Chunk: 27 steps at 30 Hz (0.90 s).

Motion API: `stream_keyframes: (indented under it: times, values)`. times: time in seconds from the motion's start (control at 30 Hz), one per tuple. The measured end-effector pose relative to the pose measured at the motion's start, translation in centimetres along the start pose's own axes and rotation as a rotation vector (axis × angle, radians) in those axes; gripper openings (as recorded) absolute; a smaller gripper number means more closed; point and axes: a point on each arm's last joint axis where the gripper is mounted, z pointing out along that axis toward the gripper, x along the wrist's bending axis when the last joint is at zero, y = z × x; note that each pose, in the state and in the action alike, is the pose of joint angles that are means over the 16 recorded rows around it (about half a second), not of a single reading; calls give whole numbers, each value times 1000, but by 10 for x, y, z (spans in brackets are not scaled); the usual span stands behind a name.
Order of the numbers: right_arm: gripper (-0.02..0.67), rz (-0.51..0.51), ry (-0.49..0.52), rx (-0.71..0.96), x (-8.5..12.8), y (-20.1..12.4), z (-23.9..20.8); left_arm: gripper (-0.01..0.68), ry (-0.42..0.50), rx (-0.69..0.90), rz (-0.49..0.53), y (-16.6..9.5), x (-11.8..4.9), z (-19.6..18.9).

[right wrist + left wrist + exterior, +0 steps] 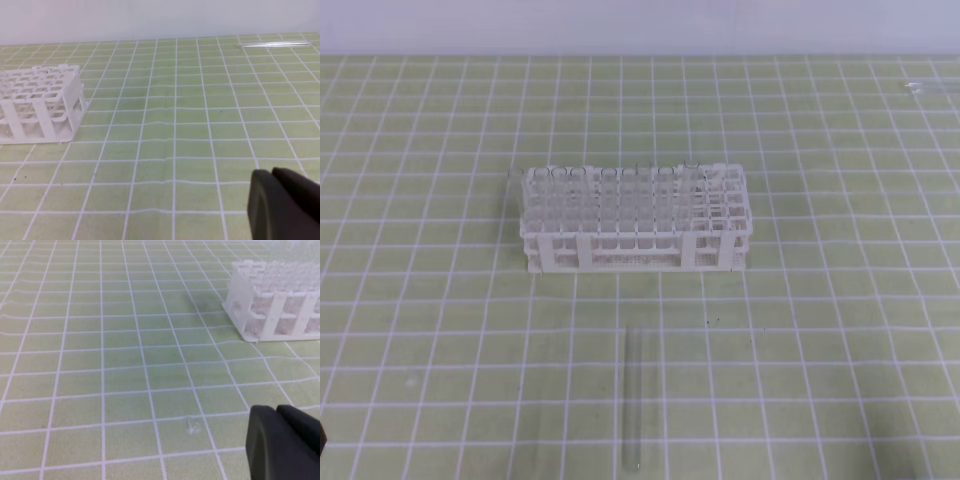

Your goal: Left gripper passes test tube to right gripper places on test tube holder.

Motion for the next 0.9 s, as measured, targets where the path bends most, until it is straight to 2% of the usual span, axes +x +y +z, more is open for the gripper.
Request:
stream_keyframes:
  times: [0.9]
  values:
    - [-16,0,0,0,0,0,0,1,0,-3,0,-1,0,0]
